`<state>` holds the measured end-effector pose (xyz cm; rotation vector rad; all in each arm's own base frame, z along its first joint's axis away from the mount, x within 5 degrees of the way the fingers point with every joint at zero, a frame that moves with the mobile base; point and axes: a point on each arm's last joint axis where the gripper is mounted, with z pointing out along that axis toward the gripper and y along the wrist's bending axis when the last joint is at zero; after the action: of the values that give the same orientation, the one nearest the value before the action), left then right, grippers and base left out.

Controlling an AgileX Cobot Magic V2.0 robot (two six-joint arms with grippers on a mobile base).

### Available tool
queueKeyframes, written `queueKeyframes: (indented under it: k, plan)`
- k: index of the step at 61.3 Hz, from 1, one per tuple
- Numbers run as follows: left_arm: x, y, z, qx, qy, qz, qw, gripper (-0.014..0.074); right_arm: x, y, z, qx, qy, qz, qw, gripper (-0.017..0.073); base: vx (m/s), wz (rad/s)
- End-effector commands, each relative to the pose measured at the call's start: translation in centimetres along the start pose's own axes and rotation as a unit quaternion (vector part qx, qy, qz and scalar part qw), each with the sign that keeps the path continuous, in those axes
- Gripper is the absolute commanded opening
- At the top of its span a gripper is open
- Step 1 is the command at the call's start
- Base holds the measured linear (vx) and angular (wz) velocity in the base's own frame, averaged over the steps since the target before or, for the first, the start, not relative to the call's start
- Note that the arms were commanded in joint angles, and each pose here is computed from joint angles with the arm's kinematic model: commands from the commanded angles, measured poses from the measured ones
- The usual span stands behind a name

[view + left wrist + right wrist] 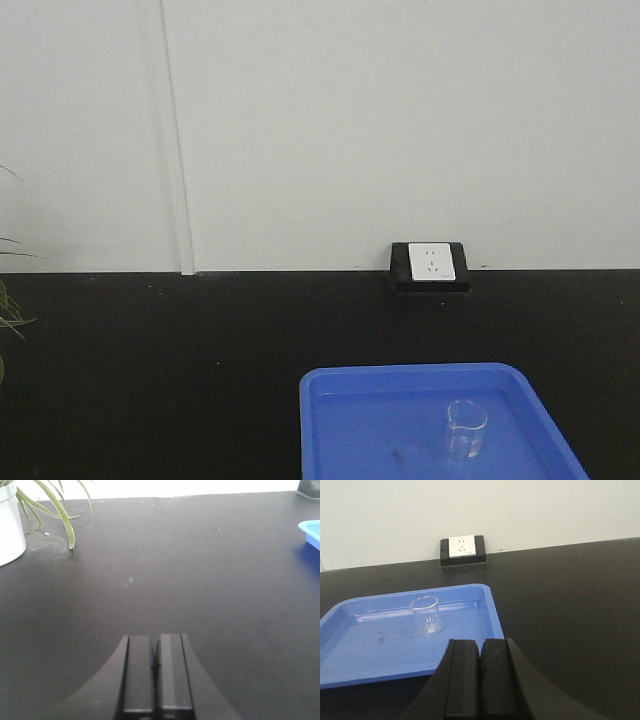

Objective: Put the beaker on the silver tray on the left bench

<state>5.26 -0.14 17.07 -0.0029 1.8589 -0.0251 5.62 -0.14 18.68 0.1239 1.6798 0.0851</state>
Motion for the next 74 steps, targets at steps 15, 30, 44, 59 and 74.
queueKeyframes:
  k: [15, 30, 44, 59, 74]
  plan:
    - [-0.1, 0.0, 0.1, 0.002, -0.034, -0.004, 0.999, 0.0001, -0.6, 0.1, -0.1, -0.005, -0.044, -0.009, 0.999, -0.0011, 0.0, 0.0]
    - [-0.1, 0.0, 0.1, 0.002, -0.034, -0.004, 0.999, 0.0001, -0.6, 0.1, -0.1, -0.005, -0.044, -0.009, 0.999, -0.0011, 0.0, 0.0]
    - [-0.1, 0.0, 0.1, 0.002, -0.034, -0.004, 0.999, 0.0001, -0.6, 0.1, -0.1, -0.005, -0.044, -0.009, 0.999, -0.0011, 0.0, 0.0]
    - [-0.1, 0.0, 0.1, 0.002, -0.034, -0.004, 0.999, 0.0001, -0.7, 0.1, -0.1, -0.006, -0.049, -0.01, 0.999, -0.0011, 0.0, 0.0]
    - [-0.1, 0.0, 0.1, 0.002, -0.034, -0.004, 0.999, 0.0001, -1.8, 0.3, -0.2, -0.018, -0.106, -0.01, 0.994, -0.0011, 0.0, 0.0]
